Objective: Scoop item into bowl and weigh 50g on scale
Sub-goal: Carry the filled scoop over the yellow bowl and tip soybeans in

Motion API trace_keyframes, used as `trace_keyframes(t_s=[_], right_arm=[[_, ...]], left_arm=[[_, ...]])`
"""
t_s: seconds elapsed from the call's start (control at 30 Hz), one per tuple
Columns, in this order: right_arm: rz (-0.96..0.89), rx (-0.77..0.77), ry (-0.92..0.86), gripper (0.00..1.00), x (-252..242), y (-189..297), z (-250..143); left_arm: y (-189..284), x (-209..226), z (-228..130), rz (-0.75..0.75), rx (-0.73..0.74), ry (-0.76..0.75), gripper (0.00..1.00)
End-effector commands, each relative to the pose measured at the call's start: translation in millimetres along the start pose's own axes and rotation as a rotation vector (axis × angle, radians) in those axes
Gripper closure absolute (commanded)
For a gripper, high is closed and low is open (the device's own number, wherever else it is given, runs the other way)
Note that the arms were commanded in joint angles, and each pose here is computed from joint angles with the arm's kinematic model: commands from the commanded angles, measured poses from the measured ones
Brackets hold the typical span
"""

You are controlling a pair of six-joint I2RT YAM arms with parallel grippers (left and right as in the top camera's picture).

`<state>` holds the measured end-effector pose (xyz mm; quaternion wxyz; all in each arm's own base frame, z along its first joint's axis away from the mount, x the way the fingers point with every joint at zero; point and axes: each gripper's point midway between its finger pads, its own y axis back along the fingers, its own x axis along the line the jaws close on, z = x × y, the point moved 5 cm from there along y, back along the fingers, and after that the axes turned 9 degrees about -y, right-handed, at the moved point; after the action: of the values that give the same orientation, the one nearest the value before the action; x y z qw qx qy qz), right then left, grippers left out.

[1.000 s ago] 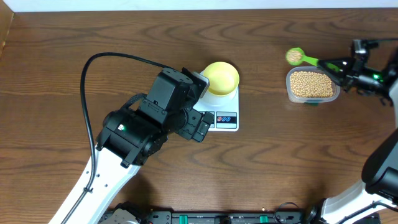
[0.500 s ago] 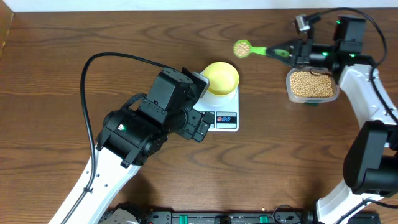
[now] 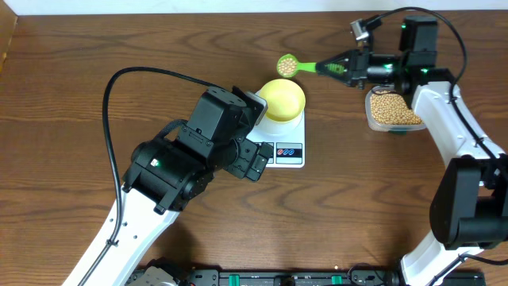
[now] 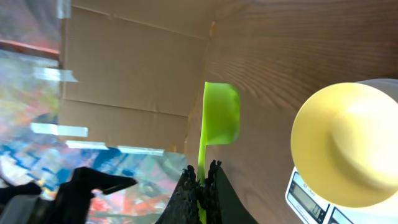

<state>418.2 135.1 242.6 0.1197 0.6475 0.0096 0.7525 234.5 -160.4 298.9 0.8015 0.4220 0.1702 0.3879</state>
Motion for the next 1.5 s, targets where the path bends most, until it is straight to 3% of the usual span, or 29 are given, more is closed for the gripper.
trace_keyframes(t_s=[0.0, 0.83, 1.47], right_arm=[[-0.071, -0.022, 0.054, 0.99, -9, -16, 0], [-0.419, -0.039, 0.163, 0.99, -46, -51, -19], [-0.767, -0.004, 0.362, 0.99, -19, -55, -19]], left_arm=[[7, 3, 6, 0.017, -0.023, -0.005, 0.02], [7, 3, 6, 0.017, -0.023, -0.005, 0.02], [7, 3, 6, 0.017, -0.023, -0.005, 0.02]])
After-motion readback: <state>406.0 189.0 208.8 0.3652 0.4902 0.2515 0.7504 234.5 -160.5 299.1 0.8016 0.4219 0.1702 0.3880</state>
